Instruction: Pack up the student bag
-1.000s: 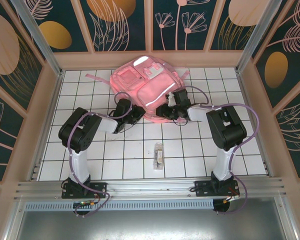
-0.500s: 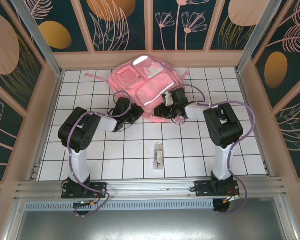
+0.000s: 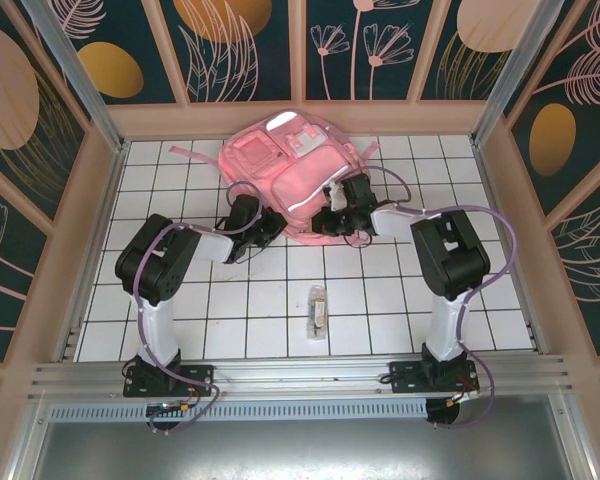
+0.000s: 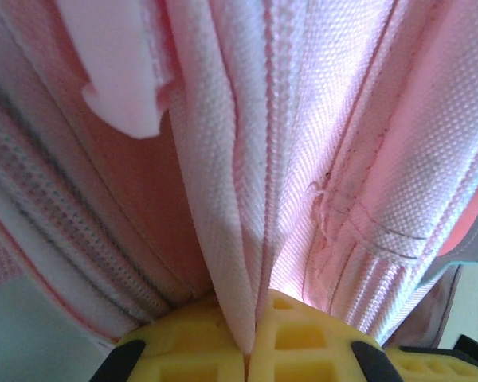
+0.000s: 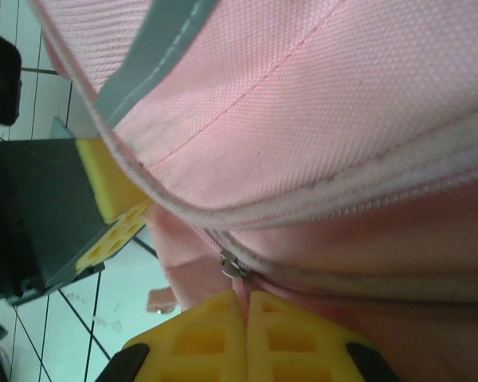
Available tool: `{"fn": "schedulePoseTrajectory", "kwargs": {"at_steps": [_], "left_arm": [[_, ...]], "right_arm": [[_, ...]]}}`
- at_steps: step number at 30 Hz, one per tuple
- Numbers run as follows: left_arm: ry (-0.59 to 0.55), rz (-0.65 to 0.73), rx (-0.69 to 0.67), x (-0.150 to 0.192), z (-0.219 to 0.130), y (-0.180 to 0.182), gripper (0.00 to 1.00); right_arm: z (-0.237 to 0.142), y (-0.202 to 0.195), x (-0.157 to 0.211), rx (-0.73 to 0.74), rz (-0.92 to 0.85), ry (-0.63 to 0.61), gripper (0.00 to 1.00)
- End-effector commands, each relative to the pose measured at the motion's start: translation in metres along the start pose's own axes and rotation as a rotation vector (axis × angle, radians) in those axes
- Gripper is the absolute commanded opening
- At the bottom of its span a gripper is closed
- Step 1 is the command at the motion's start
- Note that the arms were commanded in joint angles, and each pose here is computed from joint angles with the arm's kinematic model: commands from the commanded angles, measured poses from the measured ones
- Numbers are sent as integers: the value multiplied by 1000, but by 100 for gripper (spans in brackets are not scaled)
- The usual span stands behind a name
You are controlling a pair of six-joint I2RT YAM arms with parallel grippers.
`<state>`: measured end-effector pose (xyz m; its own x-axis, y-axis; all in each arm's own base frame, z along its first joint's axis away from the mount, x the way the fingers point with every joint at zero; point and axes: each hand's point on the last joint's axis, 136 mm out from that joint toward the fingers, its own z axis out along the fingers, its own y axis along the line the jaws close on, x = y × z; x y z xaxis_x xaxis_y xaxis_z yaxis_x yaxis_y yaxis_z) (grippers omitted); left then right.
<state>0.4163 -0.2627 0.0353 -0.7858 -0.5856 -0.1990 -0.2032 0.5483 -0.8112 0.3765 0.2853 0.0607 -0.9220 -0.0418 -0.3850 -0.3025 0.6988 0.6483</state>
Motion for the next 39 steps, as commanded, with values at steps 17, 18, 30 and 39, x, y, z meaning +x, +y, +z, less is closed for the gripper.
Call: {"fn": "schedulePoseTrajectory", "kwargs": {"at_steps": [17, 18, 30, 39], "left_arm": [[-78, 83, -106, -25, -38, 15, 0], [-78, 84, -107, -25, -39, 15, 0], [-64, 168, -146, -33, -47, 14, 0], [-104, 301, -166, -70, -44, -10, 0]], "right_arm": [[-103, -95, -34, 259, 113, -170, 0], [-110, -101, -41, 269, 117, -191, 0], [-135, -83, -40, 264, 83, -230, 0], [-122, 13, 18, 69, 61, -176, 0]]}}
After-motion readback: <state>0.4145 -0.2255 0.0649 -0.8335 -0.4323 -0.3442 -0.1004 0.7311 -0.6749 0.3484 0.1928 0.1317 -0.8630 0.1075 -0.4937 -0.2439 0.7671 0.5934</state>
